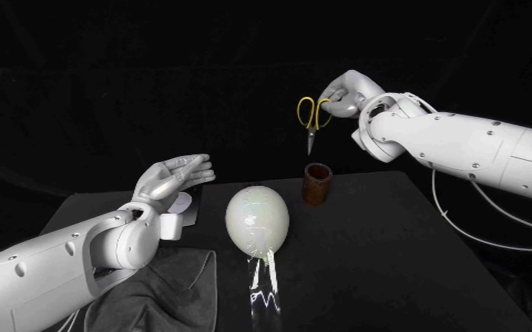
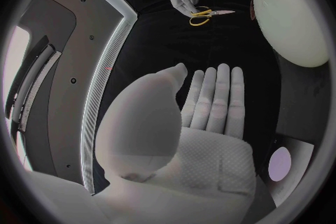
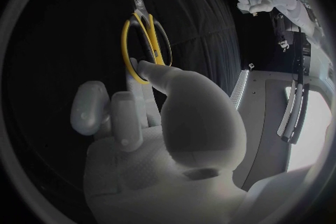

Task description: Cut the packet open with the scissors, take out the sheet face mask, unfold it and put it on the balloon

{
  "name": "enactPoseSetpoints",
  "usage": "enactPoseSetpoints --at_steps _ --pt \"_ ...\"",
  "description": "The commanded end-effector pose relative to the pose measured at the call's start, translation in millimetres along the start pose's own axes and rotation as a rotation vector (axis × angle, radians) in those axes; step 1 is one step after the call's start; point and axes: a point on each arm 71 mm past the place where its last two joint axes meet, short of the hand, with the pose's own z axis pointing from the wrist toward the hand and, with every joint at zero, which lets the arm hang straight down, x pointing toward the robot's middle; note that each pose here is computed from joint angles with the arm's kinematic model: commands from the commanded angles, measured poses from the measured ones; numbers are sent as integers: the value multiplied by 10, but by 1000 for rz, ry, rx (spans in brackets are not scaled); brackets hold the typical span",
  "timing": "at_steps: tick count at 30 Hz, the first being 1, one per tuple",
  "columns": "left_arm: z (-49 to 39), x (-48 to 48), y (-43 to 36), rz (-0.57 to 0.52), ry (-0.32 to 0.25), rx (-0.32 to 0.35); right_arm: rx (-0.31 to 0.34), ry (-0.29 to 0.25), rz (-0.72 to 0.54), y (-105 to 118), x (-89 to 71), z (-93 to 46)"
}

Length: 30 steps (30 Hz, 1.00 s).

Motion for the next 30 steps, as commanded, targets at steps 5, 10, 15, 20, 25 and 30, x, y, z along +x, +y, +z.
enactPoseSetpoints --at_steps 5,10,15,20,25,30 --pt "218 38 -18 11 31 37 103 -25 154 192 246 111" --pt "386 59 -2 41 30 50 86 -22 184 379 462 165" --pt "548 127 24 88 47 53 70 -20 217 547 684 186" --pt "673 204 59 137 67 45 56 -7 246 679 881 174" --pt "799 262 104 192 75 27 44 16 278 813 1099 135" --pt "876 307 155 232 92 -20 28 33 297 920 1238 97"
